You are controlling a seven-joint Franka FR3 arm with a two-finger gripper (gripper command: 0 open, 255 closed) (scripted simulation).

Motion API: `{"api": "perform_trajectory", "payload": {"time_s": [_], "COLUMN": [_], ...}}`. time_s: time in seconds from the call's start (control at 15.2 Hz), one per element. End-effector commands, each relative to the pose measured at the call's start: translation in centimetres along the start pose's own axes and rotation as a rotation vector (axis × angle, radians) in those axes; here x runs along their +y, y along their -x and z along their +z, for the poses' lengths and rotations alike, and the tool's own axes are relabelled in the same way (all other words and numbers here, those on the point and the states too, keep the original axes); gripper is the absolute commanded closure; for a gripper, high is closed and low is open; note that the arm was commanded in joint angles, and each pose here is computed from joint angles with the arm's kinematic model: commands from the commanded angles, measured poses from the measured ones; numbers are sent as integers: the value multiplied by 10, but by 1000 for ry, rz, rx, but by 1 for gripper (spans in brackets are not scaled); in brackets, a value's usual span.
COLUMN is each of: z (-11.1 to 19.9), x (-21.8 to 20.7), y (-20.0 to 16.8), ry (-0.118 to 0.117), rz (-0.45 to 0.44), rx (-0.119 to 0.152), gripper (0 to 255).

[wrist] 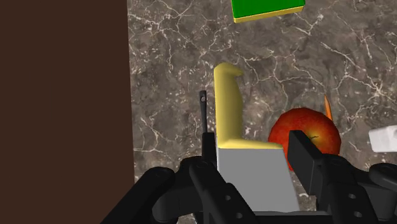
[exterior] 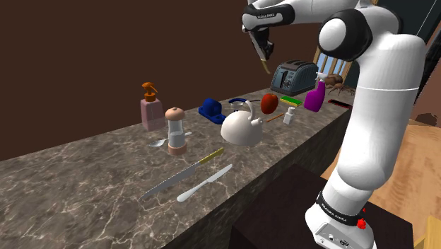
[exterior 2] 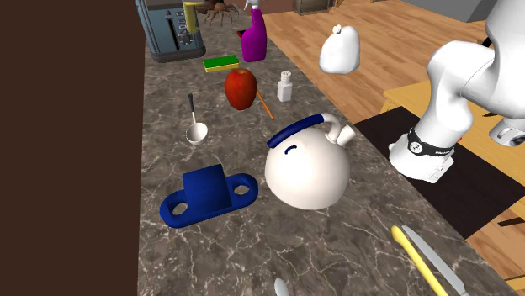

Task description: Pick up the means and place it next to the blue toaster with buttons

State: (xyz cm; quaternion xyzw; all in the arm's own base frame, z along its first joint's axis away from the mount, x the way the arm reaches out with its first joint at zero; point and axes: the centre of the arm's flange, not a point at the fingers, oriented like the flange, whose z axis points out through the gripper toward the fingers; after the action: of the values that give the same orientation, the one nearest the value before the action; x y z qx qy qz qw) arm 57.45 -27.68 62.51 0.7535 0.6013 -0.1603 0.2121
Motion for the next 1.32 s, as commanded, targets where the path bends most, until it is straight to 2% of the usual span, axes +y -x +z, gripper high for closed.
{"api": "perform_trajectory", "payload": {"time_s": [0.0,1.25], "z": [9,108], "x": [-10,-122], "y": [19,220], "ry": [0,0], "rz": [0,0], "rx": [0,0], "gripper": [255,255]}}
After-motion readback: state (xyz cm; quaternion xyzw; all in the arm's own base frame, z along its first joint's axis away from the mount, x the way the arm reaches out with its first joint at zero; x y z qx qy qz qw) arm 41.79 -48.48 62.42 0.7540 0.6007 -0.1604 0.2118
